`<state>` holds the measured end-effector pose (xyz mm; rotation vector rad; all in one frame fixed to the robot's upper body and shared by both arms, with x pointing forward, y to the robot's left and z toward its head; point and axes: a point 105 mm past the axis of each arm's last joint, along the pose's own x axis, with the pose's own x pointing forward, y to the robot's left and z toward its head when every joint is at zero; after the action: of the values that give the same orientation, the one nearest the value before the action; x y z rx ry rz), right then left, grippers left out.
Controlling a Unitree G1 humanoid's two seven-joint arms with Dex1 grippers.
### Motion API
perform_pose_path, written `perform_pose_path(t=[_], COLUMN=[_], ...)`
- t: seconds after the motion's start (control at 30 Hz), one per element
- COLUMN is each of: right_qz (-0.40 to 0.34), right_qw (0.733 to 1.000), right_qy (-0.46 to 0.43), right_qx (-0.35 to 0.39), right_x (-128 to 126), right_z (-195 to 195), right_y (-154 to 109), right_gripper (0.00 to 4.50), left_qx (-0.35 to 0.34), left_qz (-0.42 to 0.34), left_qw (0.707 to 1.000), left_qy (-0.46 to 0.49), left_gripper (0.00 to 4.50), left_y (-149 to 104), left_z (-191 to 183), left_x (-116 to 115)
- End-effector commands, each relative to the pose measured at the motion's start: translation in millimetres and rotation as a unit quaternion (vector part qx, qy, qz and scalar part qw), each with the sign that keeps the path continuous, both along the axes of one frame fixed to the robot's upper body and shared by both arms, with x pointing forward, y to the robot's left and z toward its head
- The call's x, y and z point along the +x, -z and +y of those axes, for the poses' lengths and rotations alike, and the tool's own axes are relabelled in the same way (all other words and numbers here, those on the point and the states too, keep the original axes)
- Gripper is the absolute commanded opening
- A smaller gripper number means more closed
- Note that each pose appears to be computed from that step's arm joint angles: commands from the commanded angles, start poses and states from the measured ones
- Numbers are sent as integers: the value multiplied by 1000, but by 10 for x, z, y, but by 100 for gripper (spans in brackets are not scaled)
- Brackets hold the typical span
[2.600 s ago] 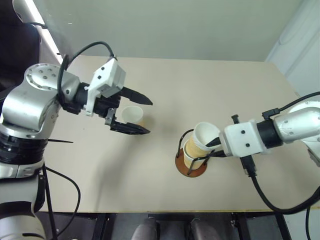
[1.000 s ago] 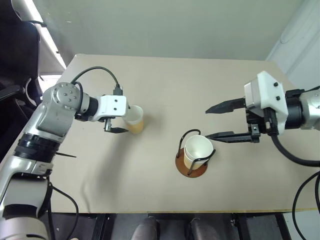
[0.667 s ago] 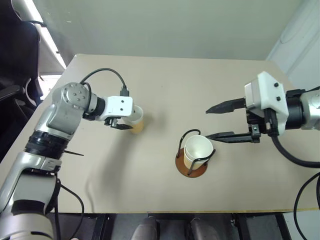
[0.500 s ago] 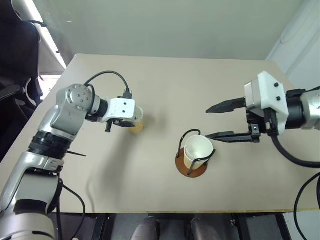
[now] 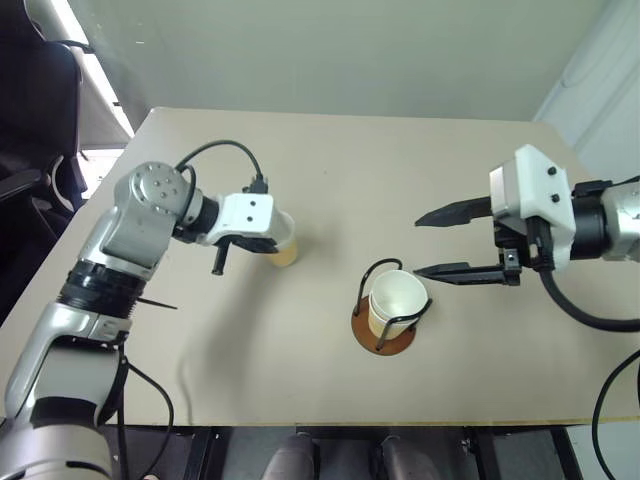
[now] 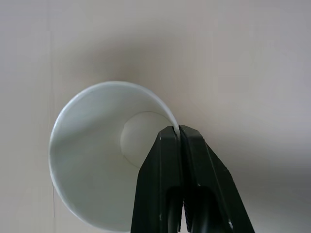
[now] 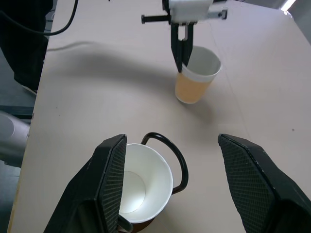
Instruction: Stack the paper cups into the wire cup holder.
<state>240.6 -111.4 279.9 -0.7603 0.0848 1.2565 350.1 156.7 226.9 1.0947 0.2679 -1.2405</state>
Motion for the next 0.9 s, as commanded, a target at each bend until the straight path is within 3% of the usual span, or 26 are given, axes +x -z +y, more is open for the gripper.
perform_pose_path(t=[0.03,0.2,0.43,0.67,0.9], right_qz=[-14,-1,-9,-14,-18], right_qw=[1000,1000,995,992,989], right_qy=[5,27,90,119,140], right_qx=[0,-12,-35,-30,-38], right_x=[-30,-23,77,58,-35], right_z=[-48,-157,-398,-483,-612], right_y=[-70,-9,96,126,98], right_gripper=[305,305,305,305,305], left_qx=[-49,-86,-145,-173,-170], left_qz=[-28,-69,-65,-25,29], left_qw=[998,990,973,953,943], left_qy=[33,87,166,247,286], left_gripper=[7,7,7,7,7], left_y=[-415,-840,-1209,-1360,-1269], left_z=[-145,-350,-618,-815,-937], left_x=[-133,-361,-700,-948,-984])
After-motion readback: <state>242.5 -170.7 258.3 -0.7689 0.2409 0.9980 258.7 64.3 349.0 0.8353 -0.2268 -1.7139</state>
